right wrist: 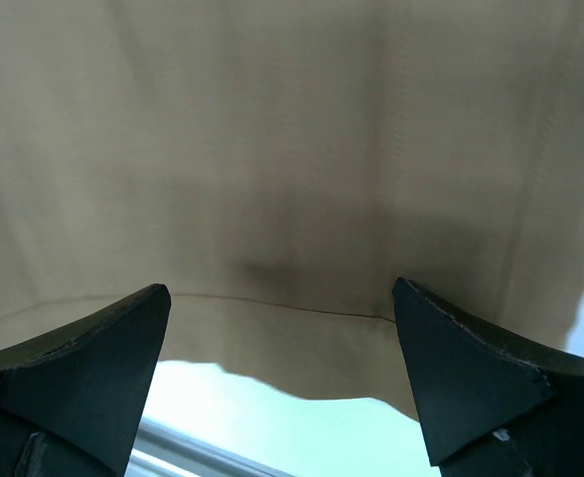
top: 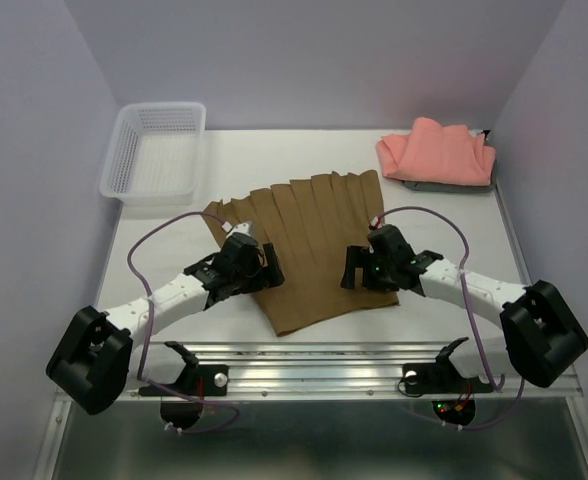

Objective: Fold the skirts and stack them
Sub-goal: Flatten the skirt out, then fold the skirt

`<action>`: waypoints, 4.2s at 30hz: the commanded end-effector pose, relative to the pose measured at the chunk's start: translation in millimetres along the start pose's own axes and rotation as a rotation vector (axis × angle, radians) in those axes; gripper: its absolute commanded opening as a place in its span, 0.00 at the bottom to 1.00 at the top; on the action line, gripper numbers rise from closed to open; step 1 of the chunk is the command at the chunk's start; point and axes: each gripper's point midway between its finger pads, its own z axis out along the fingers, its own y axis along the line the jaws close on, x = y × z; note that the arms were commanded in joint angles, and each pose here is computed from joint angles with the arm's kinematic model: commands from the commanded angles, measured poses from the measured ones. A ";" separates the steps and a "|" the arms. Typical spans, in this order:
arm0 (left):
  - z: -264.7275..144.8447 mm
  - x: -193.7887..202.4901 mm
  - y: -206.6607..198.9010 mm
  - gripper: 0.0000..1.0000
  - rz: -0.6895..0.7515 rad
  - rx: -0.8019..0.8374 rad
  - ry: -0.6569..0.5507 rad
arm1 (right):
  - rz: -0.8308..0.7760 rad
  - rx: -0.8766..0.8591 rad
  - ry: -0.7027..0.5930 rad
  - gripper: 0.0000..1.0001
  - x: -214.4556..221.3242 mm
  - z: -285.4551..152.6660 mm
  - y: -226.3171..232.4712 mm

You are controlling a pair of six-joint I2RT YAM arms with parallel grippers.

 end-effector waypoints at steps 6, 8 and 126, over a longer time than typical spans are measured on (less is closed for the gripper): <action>30.9 28.3 8.6 0.99 0.013 0.021 0.086 | 0.108 0.286 -0.012 1.00 7.7 9.2 -50.2; 33.1 39.3 15.3 0.99 0.006 0.005 0.122 | 0.100 0.304 -0.016 1.00 6.0 10.9 -53.0; 74.3 -289.9 -336.0 0.00 0.412 0.420 -0.602 | -0.243 0.263 -0.113 0.01 -1.5 -75.7 24.2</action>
